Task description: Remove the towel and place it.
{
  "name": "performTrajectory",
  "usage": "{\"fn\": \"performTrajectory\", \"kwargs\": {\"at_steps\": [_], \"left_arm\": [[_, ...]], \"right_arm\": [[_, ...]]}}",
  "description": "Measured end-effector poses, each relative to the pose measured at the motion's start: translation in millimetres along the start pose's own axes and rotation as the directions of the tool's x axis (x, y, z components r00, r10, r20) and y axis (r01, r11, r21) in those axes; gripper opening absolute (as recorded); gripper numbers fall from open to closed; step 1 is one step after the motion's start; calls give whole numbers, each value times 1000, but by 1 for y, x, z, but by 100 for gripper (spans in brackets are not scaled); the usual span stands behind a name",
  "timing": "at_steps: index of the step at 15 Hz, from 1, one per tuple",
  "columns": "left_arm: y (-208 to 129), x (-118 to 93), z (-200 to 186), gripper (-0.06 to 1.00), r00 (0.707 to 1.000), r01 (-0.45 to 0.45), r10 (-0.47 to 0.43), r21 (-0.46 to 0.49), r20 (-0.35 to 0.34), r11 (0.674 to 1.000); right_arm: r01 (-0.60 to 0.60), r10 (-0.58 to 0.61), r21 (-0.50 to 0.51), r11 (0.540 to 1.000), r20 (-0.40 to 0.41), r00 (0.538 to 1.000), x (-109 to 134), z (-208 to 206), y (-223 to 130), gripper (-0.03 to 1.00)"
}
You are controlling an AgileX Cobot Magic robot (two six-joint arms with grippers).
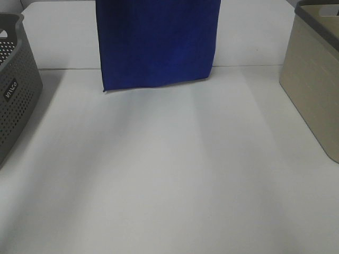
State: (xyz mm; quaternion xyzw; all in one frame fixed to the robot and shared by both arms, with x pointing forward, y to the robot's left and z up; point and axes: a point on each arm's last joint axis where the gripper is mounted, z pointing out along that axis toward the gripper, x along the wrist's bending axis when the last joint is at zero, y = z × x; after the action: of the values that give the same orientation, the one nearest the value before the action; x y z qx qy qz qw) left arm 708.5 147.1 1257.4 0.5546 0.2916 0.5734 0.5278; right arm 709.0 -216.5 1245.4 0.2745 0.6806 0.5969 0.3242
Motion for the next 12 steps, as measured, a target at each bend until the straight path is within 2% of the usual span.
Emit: {"fn": "performTrajectory", "kwargs": {"at_steps": [2, 5, 7, 9, 10, 12], "left_arm": [[-9, -2, 2, 0, 1000, 2, -3, 64, 5, 998], [-26, -9, 11, 0, 1000, 0, 0, 46, 15, 999], [-43, -14, 23, 0, 1000, -4, 4, -43, 15, 999], [-63, -13, 33, 0, 1000, -15, 16, -197, 2, 980], [-76, -12, 37, 0, 999, -36, 35, -265, -8, 964], [-93, -12, 41, 0, 994, -106, 100, -328, -35, 939]], "right_arm": [[-4, 4, 10, 1000, -16, 1000, 1, -1, 0, 2], [-21, 21, -1, 1000, 21, 1000, -6, 7, -10, 2], [-36, 42, -54, 998, 107, 993, -20, 18, -21, 2], [-27, 59, -153, 988, 209, 976, -36, 29, -32, 2], [-28, 80, -211, 977, 242, 967, -42, 34, -37, 2], [-32, 104, -275, 961, 252, 962, -43, 43, -44, 2]]}}
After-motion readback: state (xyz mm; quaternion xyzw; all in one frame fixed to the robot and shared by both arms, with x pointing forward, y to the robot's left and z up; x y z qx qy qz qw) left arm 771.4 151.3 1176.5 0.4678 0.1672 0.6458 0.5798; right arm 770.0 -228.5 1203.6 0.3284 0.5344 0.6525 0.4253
